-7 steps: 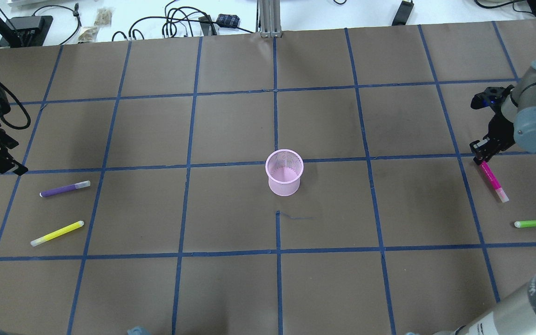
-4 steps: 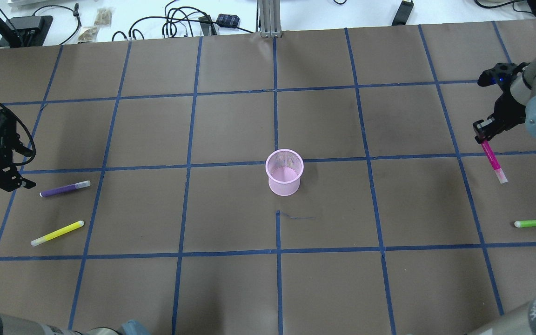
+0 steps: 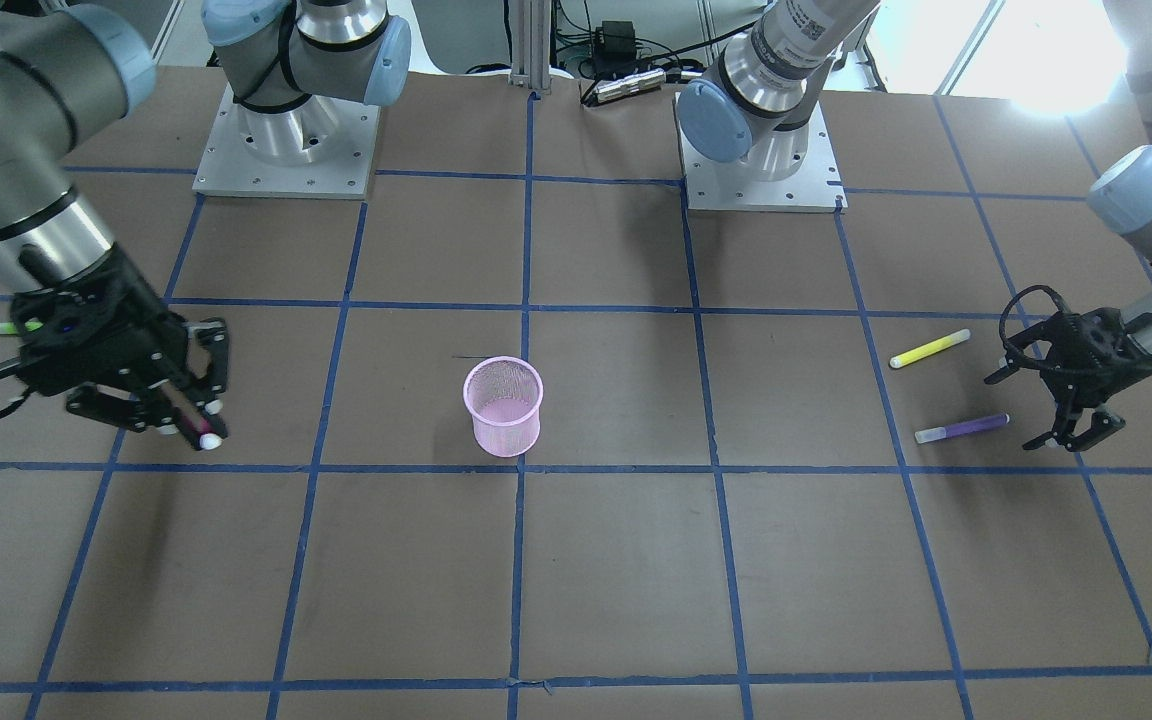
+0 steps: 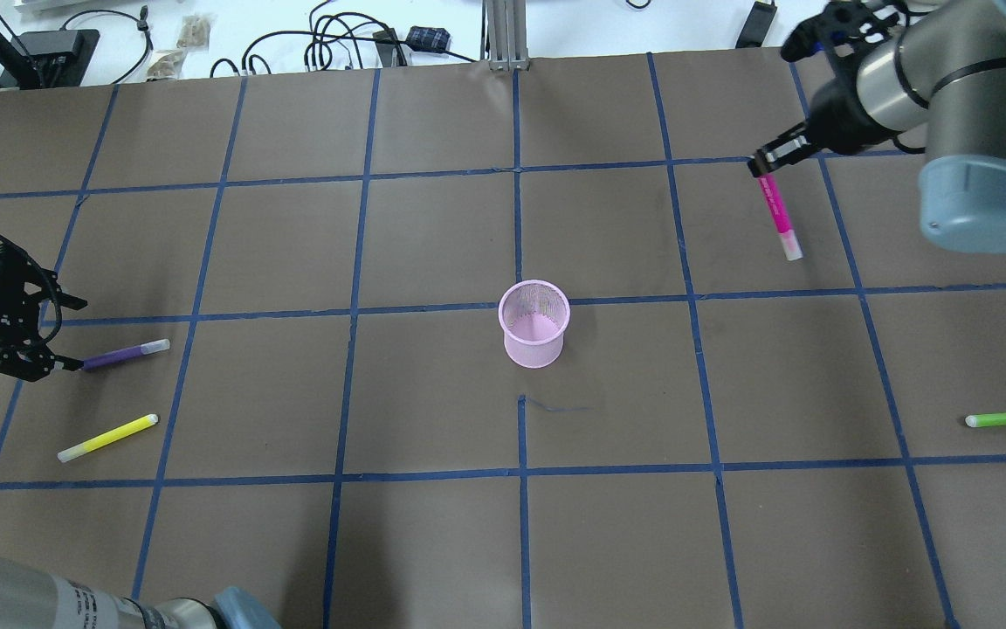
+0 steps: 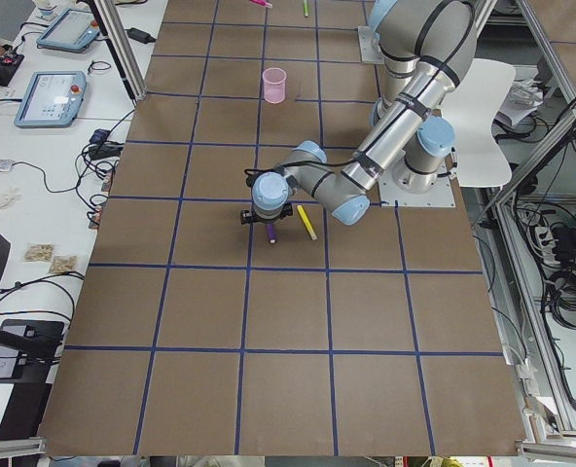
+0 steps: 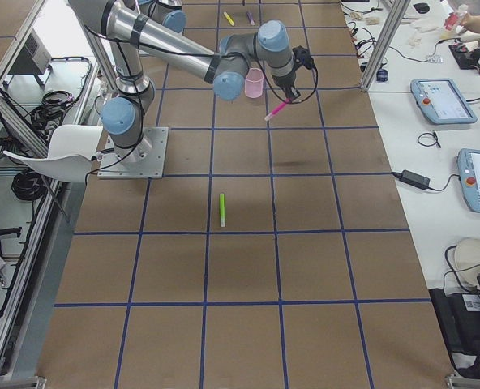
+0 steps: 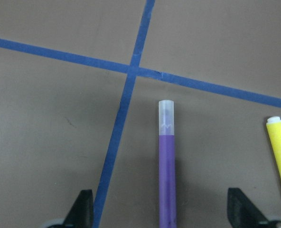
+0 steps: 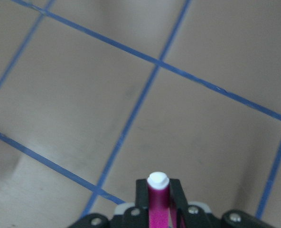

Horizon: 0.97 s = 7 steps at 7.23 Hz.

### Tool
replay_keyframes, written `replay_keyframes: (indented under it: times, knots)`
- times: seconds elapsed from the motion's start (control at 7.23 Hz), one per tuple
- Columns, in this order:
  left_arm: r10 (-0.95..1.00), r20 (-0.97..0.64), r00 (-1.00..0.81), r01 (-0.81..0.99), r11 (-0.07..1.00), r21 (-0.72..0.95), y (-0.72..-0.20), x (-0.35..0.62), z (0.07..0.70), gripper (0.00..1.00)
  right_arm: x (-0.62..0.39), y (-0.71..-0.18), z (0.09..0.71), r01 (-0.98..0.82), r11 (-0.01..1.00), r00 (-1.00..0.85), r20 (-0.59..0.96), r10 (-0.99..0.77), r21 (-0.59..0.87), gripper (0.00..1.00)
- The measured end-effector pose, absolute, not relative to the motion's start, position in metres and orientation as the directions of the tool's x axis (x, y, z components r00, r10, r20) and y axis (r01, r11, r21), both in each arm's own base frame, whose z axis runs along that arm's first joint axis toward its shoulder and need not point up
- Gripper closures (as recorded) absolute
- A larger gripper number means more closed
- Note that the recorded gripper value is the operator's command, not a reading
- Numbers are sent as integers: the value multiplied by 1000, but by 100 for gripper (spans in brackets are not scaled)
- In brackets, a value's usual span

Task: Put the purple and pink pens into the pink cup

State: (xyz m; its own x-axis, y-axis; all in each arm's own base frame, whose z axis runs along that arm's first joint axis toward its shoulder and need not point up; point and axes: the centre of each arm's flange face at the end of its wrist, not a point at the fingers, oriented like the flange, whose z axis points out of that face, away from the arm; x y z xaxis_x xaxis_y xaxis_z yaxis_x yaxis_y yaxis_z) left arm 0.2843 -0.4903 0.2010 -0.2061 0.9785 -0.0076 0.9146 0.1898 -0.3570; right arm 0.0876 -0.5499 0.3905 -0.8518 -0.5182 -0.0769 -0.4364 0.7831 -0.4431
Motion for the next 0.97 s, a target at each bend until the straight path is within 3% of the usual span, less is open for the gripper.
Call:
replay_keyframes:
  times: [0.55,0.83,0.97]
  knots:
    - [983,14,-181,872,167,-460,-484,300,155,6,297,-479,401,-313,685,-854,-120,-506,-657,100]
    - [988,14,-154,870,142,-473,-481,302,152,22,328,-446,361,-292,653,-868,-94,-488,-698,100]
    - [990,9,-144,871,131,-473,-481,303,152,37,328,-440,346,-297,635,-868,-76,-492,-713,100]
